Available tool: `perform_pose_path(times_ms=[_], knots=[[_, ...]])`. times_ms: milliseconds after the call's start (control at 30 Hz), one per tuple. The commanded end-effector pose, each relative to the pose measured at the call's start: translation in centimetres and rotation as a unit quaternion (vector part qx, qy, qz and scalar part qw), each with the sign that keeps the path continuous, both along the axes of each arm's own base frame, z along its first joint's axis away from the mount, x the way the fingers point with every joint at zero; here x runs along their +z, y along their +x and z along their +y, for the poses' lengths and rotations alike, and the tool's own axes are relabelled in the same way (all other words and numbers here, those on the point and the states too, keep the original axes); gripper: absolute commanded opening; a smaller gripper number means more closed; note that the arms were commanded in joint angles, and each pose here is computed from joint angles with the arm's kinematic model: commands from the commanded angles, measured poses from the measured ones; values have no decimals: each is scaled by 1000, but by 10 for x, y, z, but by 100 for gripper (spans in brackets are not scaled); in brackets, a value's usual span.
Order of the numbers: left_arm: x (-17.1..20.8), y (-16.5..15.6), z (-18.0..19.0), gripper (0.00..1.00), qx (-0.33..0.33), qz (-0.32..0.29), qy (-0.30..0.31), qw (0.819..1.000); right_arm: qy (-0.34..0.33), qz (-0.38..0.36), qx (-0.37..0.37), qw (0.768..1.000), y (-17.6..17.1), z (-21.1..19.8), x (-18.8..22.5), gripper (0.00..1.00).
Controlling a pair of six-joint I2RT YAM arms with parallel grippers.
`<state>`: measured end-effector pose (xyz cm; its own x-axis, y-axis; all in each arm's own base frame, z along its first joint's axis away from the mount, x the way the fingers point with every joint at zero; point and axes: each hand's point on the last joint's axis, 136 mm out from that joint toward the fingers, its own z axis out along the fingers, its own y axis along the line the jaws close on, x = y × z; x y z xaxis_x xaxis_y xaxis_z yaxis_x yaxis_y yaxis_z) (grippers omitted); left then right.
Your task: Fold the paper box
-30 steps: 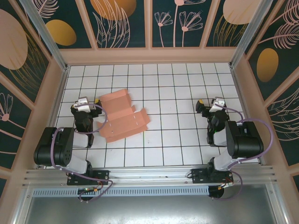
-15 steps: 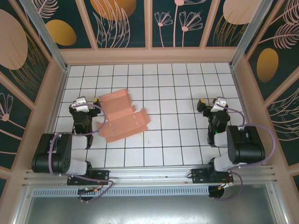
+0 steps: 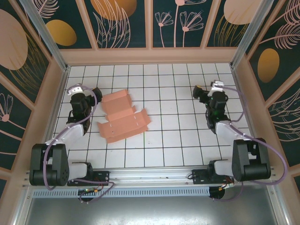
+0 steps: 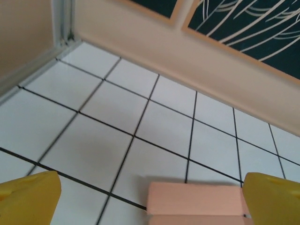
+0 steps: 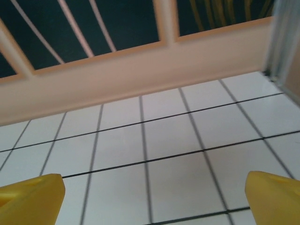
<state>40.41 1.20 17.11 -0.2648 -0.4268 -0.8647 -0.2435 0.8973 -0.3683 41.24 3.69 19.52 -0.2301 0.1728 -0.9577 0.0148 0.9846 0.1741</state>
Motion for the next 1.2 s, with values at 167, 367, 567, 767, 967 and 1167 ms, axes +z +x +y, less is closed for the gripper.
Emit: perform_pose_path(times_ms=[167, 367, 567, 767, 967, 1167], knots=[[-65, -14, -19, 98, -11, 156, -78, 985, -41, 47, 78, 995, 13, 73, -6, 99], [-97, -3, -37, 86, -50, 212, -106, 970, -41, 36, 93, 994, 19, 85, 3, 99], [-119, 10, -51, 61, -73, 242, -134, 958, -61, 38, 88, 994, 15, 79, -1, 99], [-123, 15, -60, 19, -86, 238, -161, 954, -52, 34, 80, 995, 11, 76, 2, 99], [-121, 12, -65, 1, -62, 213, -221, 950, -36, 35, 79, 996, 13, 78, 2, 99], [-110, 14, -84, 0, -45, 174, -252, 951, 0, 43, 81, 996, 17, 84, 2, 99]])
